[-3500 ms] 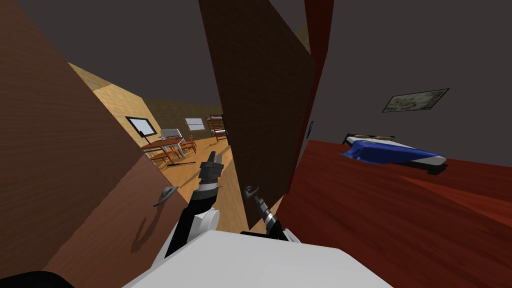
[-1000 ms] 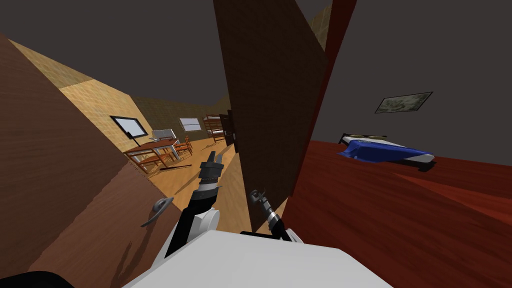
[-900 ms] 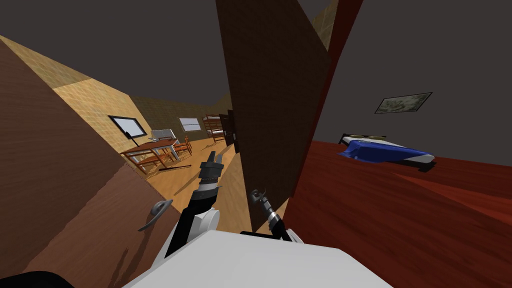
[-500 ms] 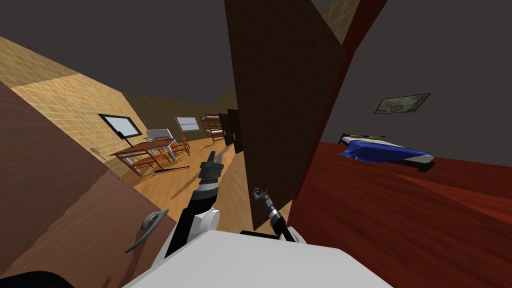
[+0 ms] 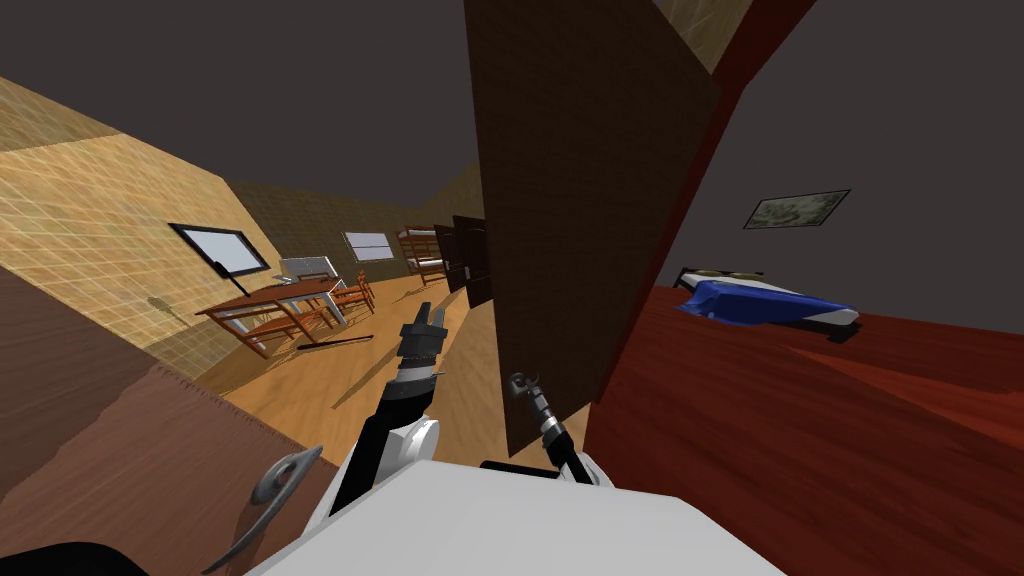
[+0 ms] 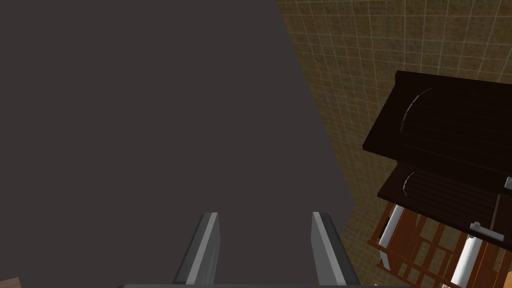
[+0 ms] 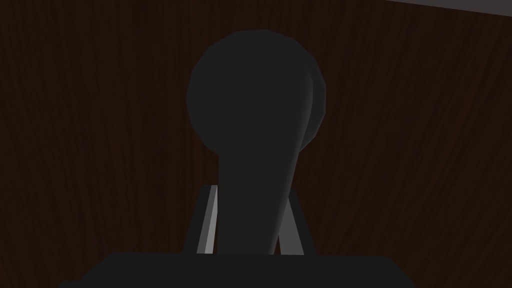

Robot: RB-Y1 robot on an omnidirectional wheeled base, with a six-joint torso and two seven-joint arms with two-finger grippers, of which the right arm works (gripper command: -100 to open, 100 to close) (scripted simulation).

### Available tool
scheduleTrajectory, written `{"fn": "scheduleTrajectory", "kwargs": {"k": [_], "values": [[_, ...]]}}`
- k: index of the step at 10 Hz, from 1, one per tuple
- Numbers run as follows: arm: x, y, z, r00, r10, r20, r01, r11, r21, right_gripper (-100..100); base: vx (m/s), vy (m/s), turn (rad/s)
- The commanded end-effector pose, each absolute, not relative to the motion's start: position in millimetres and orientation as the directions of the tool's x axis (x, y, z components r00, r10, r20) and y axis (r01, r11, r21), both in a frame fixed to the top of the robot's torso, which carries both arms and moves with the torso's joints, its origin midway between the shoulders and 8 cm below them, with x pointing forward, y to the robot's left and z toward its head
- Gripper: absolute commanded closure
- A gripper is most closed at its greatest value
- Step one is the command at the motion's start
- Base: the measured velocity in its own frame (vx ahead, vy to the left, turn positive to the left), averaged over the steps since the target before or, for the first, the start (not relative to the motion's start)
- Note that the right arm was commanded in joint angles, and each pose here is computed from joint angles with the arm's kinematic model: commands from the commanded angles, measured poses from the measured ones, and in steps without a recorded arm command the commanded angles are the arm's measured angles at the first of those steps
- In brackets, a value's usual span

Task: Push the door open

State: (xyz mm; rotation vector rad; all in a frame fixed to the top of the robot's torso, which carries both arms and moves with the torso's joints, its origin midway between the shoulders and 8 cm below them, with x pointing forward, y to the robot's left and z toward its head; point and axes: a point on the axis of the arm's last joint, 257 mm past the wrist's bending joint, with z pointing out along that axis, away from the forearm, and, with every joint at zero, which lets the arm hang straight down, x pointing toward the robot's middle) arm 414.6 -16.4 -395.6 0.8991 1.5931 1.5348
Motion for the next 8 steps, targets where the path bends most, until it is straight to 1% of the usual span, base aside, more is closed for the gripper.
{"fn": "scheduleTrajectory", "kwargs": {"k": [1,2,4,8], "values": [[420.5,-26.9,-395.4,-0.47,0.882,-0.046,-0.016,0.044,0.999,100,0.03,0.021,0.001],[425.6,-34.3,-395.1,-0.446,0.894,-0.046,-0.016,0.044,0.999,100,0.053,0.063,-0.065],[430.3,-41.3,-394.8,-0.423,0.905,-0.045,-0.015,0.042,0.999,100,0.085,0.111,-0.063],[438.5,-52.8,-394.0,-0.378,0.925,-0.038,-0.012,0.036,0.999,100,0.091,0.106,-0.036]]}}
